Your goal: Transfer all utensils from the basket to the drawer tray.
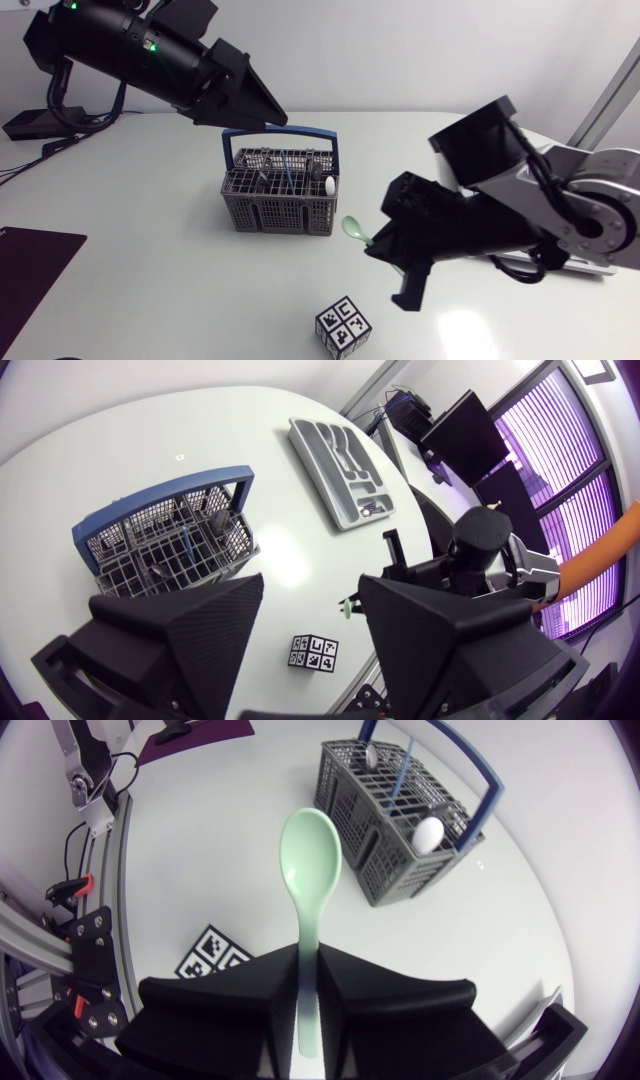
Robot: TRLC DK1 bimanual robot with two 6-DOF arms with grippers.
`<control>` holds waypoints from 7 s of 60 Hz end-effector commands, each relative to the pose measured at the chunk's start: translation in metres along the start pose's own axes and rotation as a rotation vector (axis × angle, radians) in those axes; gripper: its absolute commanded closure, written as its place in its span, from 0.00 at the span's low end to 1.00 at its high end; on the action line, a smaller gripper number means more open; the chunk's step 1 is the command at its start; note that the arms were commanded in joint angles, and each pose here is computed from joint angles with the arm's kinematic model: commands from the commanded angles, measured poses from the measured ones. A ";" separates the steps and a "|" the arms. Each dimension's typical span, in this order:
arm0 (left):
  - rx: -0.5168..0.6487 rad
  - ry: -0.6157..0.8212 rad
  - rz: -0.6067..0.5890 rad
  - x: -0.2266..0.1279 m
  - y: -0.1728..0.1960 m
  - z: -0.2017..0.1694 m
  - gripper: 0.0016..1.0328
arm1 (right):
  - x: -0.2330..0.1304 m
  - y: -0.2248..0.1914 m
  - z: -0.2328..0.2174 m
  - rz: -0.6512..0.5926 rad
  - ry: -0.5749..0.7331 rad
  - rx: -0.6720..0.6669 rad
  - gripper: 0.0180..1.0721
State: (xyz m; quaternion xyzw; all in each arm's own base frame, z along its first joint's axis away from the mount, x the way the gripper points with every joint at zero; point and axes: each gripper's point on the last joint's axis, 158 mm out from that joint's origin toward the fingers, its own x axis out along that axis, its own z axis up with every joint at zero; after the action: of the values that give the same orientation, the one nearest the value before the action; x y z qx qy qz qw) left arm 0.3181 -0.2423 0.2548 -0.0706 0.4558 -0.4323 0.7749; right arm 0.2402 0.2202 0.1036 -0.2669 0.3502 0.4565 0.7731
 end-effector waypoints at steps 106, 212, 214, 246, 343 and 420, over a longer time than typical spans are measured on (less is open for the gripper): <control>0.093 0.156 0.195 0.143 0.052 -0.035 0.38 | -0.114 -0.221 -0.314 -0.161 0.529 -0.221 0.13; 0.073 0.000 0.146 0.099 0.020 0.021 0.96 | -0.067 -0.135 -0.148 -0.174 0.241 -0.192 0.12; 0.074 -0.009 0.141 0.093 0.018 0.022 0.96 | -0.067 -0.134 -0.144 -0.173 0.234 -0.188 0.10; 0.320 -0.051 0.009 0.042 -0.032 -0.011 0.96 | -0.056 -0.088 -0.056 -0.055 0.000 -0.151 0.05; 0.554 0.038 -0.292 0.046 -0.113 -0.087 0.44 | -0.044 0.074 0.035 0.365 -0.209 -0.185 0.95; 0.158 -0.033 0.375 0.031 0.124 -0.049 0.27 | -0.103 -0.220 -0.294 -0.530 0.450 0.002 0.94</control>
State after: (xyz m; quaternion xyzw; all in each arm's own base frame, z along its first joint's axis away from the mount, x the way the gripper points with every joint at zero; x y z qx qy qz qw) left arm 0.3635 -0.1816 0.1590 0.0758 0.3936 -0.3259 0.8562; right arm 0.3249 -0.1396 0.0507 -0.4347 0.4113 0.1540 0.7862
